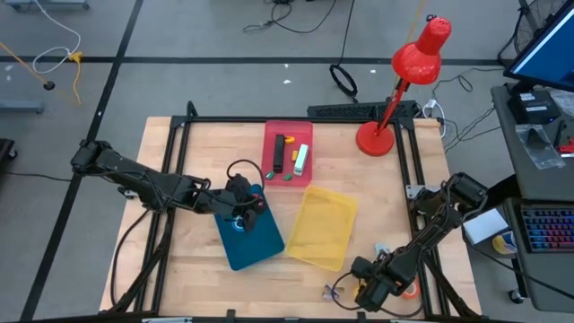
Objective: Pick and place Stapler, Stapler remover, tape
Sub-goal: Put the yellow tape into the blue bin
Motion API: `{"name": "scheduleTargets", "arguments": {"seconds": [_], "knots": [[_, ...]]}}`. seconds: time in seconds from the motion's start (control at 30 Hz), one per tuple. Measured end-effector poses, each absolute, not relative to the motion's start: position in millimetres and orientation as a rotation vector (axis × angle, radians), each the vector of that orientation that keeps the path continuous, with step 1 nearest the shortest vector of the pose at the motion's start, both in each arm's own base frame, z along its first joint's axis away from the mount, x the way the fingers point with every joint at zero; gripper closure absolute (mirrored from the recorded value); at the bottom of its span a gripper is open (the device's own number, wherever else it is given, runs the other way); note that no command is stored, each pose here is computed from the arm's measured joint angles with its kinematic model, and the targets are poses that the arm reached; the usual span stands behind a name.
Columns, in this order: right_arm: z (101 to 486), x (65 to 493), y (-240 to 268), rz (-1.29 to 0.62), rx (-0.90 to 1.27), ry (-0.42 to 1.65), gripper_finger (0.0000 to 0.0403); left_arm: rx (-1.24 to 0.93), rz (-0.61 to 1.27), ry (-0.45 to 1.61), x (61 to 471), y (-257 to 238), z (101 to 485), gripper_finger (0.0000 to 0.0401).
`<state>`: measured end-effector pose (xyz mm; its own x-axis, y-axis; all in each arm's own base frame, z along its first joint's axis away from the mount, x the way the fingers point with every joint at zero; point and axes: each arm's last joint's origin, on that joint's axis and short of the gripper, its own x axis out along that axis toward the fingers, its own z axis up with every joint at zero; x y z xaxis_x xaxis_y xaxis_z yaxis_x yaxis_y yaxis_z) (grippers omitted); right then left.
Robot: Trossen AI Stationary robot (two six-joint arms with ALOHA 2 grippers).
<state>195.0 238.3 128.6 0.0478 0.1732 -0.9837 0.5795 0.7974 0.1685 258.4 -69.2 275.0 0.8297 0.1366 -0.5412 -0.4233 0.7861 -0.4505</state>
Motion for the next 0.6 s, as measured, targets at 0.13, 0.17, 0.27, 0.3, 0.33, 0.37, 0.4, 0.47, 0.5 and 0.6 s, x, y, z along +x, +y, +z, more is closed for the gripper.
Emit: {"name": "scheduleTargets", "arguments": {"seconds": [0.13,0.17,0.27,0.3,0.33,0.37,0.4,0.47,0.5,0.6], "knots": [[126.2,193.7,235.5,-0.362,0.613,1.49,0.0172,-0.593,0.316,0.512,258.4,-69.2,275.0,0.0242],[126.0,193.8,235.3,-0.366,0.609,1.484,0.0171,-0.593,0.315,0.512,258.4,-69.2,275.0,0.0242],[127.5,194.2,235.0,-0.365,0.612,1.467,0.0168,-0.593,0.316,0.512,258.4,-69.2,275.0,0.0242],[128.4,194.4,235.2,-0.361,0.616,1.461,0.0168,-0.593,0.315,0.513,258.4,-69.3,274.9,0.0242],[128.9,194.6,235.2,-0.358,0.615,1.457,0.0168,-0.593,0.315,0.512,258.4,-69.3,275.0,0.0242],[129.2,194.7,235.0,-0.359,0.612,1.448,0.0169,-0.593,0.316,0.512,258.4,-69.3,274.9,0.0242],[129.2,194.9,234.9,-0.362,0.608,1.438,0.017,-0.593,0.315,0.513,258.4,-69.3,274.9,0.0242],[129.3,194.9,235.1,-0.363,0.603,1.422,0.0172,-0.593,0.316,0.512,258.4,-69.3,275.0,0.0242],[129.1,194.9,235.0,-0.363,0.601,1.422,0.0173,-0.594,0.316,0.512,258.4,-69.2,274.9,0.0242],[129.0,194.8,234.7,-0.368,0.602,1.419,0.0178,-0.596,0.316,0.512,258.4,-69.2,275.0,0.0242]]}}
